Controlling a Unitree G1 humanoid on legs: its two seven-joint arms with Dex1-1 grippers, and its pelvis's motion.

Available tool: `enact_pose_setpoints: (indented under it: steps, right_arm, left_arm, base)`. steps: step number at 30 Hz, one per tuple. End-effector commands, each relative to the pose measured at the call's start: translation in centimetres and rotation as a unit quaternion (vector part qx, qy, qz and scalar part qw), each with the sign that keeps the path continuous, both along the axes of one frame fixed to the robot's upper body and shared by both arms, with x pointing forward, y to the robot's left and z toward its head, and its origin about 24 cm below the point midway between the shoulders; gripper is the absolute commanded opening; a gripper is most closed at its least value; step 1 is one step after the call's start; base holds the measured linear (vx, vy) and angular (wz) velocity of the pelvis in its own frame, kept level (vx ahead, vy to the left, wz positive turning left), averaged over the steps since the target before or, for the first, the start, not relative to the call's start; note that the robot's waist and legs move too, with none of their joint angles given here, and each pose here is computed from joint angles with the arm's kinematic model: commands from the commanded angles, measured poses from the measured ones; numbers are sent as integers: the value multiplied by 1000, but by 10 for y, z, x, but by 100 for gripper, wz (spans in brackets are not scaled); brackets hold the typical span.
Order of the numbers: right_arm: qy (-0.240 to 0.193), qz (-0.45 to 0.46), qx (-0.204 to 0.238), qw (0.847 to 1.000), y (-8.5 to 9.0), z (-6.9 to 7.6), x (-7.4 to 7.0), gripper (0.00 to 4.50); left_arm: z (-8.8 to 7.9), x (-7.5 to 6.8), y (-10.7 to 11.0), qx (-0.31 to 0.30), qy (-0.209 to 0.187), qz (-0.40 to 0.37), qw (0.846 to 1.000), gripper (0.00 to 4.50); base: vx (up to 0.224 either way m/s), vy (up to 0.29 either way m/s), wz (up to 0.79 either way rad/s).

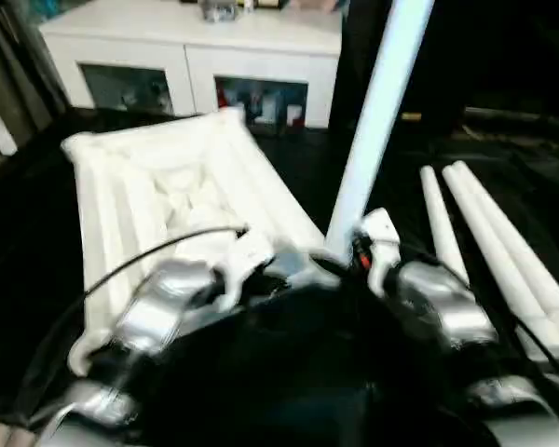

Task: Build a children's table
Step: Rotate leg to tighten

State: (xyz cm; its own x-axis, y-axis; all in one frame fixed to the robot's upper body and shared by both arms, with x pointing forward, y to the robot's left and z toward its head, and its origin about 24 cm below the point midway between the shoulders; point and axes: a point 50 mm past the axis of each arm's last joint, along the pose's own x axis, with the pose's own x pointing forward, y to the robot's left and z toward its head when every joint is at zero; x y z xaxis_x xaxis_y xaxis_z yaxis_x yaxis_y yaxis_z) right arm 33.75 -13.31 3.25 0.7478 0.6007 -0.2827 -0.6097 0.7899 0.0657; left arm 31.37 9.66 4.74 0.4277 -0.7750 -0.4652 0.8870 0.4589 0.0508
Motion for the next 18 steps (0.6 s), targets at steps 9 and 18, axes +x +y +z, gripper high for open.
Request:
enact_pose_setpoints:
  steps: [9,18]
  right_arm:
    - [61,-183,-15,981,17,-23,7,307]
    - [4,-164,-9,986,14,-5,14,384]
  left_arm:
    - [1,26,-29,21,-11,129,991,0]
    - [12,20,-46,-26,-65,68,995,0]
  base:
    - [0,0,0]
    - [0,0,0]
